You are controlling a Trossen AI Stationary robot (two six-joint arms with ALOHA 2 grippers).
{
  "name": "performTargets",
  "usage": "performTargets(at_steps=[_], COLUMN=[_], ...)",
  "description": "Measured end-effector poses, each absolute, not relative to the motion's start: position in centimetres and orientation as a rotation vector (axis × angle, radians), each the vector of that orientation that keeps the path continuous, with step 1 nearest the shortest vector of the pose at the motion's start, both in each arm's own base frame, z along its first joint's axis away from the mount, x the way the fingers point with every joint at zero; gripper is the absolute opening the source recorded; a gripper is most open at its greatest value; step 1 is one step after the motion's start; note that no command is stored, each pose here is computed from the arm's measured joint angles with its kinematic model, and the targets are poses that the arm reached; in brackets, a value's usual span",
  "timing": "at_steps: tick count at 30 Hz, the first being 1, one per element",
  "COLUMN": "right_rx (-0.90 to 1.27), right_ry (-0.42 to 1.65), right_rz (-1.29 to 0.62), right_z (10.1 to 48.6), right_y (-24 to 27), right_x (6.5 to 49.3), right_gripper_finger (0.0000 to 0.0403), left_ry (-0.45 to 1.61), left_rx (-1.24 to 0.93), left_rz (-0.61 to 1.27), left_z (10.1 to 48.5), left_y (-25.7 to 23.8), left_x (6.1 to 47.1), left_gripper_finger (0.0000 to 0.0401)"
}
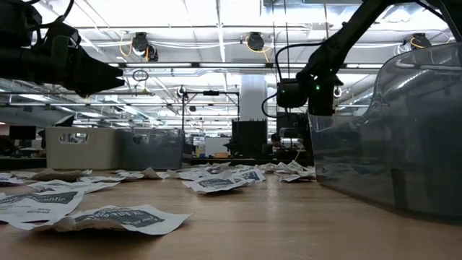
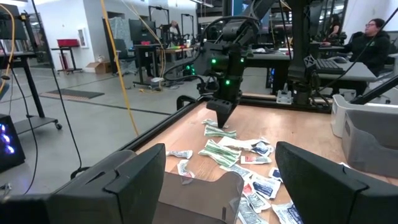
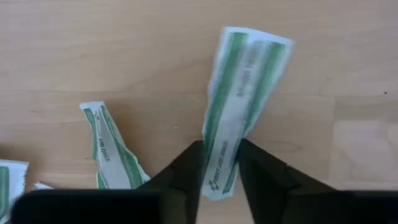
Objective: Pick & Place First Aid Supplies
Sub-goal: Put the white bandage pack into the bottom gray bin
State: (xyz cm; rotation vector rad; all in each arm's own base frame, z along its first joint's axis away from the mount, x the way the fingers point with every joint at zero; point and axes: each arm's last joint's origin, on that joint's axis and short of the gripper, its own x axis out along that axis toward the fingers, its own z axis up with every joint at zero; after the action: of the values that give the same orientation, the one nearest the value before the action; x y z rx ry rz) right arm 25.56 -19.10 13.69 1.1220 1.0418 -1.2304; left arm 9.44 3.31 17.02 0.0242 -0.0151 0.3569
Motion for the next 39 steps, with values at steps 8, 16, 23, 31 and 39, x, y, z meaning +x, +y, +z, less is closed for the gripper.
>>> performTargets(at_steps=[8, 16, 23, 31, 39], right_rx=[1.098, 1.096, 1.160, 1.188, 1.178], right_ry=[1.060, 1.098, 1.072, 1.054, 1.056], right_rz=[-1.218, -1.224, -1.184, -1.167, -1.098], right_z=[14.8, 18.8, 21.8, 23.6, 25.1], right_y=[-18.7, -16.6, -14.7, -12.5, -7.3], right_x=[25.0, 23.0, 21.8, 21.3, 22.1], right_gripper_finger=[0.0007, 0.0002, 0.0001, 0.0001, 0.0001], left_ry=[-0.015, -0.015, -0.015, -0.015, -0.015], left_rx=[0.024, 0.024, 0.024, 0.024, 0.024], left_rz=[0.357, 0.357, 0.357, 0.356, 0.356], left_z=[17.0, 17.0, 17.0, 17.0, 17.0], left_y=[3.3, 3.3, 3.3, 3.3, 3.3], left_x=[9.4, 9.4, 9.4, 9.4, 9.4], left_gripper_finger=[0.0306, 0.0306, 0.0306, 0.0306, 0.0306])
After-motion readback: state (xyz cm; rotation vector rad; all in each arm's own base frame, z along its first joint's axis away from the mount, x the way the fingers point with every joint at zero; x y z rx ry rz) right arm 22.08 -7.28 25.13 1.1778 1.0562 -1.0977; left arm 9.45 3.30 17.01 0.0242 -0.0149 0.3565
